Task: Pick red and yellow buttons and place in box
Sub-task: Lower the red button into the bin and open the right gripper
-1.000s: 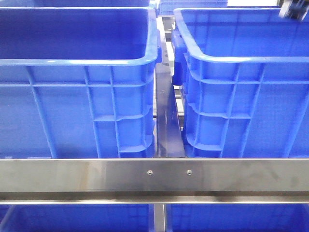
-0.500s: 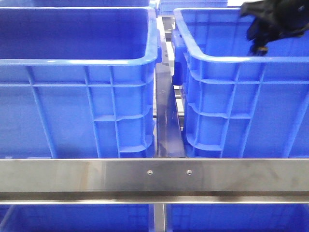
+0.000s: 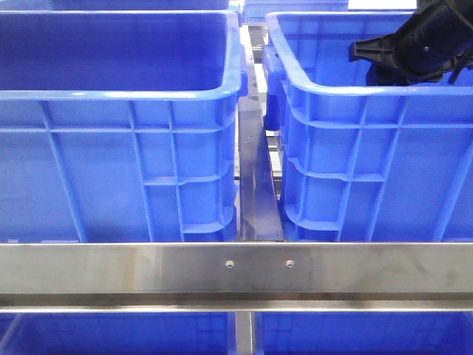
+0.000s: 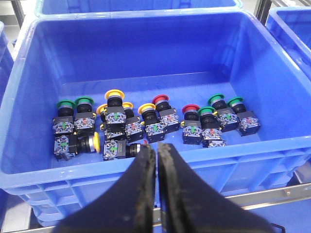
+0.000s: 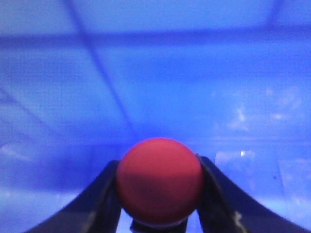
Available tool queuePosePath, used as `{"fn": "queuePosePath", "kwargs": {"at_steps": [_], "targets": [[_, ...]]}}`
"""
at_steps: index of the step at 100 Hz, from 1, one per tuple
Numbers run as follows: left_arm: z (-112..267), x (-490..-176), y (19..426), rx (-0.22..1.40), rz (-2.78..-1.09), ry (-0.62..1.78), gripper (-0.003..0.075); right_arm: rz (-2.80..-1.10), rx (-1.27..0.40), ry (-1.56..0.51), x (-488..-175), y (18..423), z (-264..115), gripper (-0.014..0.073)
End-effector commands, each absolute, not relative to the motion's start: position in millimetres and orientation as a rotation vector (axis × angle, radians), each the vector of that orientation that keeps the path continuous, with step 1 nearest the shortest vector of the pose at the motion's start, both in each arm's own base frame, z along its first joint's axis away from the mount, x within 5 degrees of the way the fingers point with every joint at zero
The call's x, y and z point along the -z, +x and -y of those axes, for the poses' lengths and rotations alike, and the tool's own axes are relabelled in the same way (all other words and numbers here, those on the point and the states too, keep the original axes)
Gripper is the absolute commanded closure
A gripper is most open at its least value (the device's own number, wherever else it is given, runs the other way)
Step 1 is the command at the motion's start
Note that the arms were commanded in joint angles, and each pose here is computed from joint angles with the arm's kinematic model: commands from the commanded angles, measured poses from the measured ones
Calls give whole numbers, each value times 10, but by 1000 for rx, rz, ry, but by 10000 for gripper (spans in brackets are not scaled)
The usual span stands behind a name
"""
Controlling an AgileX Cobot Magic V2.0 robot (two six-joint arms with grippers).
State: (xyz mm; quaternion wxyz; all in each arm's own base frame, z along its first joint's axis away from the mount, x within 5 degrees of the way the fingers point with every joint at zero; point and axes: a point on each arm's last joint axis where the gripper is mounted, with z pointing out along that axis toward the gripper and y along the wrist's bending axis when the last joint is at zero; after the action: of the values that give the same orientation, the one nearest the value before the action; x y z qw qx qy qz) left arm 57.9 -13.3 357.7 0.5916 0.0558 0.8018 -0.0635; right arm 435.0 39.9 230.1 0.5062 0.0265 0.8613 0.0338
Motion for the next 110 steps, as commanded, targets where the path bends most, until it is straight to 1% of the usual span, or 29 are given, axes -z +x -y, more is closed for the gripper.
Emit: {"fn": "queuePosePath", "kwargs": {"at_steps": [1, 16, 27, 44, 53, 58, 68, 75, 80, 85, 94, 110], "targets": [[130, -3721, 590, 159, -1769, 105, 739, -1995, -78, 60, -2611, 4353, -387, 487], [130, -3721, 590, 159, -1769, 105, 739, -2029, -86, 52, -2469, 4394, -403, 487], [130, -3721, 590, 159, -1769, 105, 739, -2058, -122, 28, -2357, 4415, -439, 487], [130, -3721, 590, 159, -1769, 105, 739, -2063, -162, 5, -2352, 4412, -474, 467], [130, -3721, 590, 159, -1769, 105, 739, -2064, -168, 2, -2352, 4411, -480, 389], [130, -3721, 590, 159, -1769, 105, 739, -2064, -168, 2, -2352, 4411, -480, 319], [130, -3721, 590, 159, -1769, 105, 739, -2064, -168, 2, -2352, 4411, -480, 140], [130, -3721, 590, 159, -1769, 105, 739, -2061, -170, 1, -2362, 4408, -481, 48], [130, -3721, 590, 159, -1769, 105, 739, -2061, -170, 1, -2363, 4408, -481, 6], [130, -3721, 590, 159, -1769, 105, 739, -2059, -170, 1, -2373, 4405, -480, -11], [130, -3721, 590, 159, -1769, 105, 739, -2051, -169, 1, -2414, 4387, -478, -10], [130, -3721, 590, 159, -1769, 105, 739, -2006, -165, 5, -2619, 4302, -462, -10]]}}
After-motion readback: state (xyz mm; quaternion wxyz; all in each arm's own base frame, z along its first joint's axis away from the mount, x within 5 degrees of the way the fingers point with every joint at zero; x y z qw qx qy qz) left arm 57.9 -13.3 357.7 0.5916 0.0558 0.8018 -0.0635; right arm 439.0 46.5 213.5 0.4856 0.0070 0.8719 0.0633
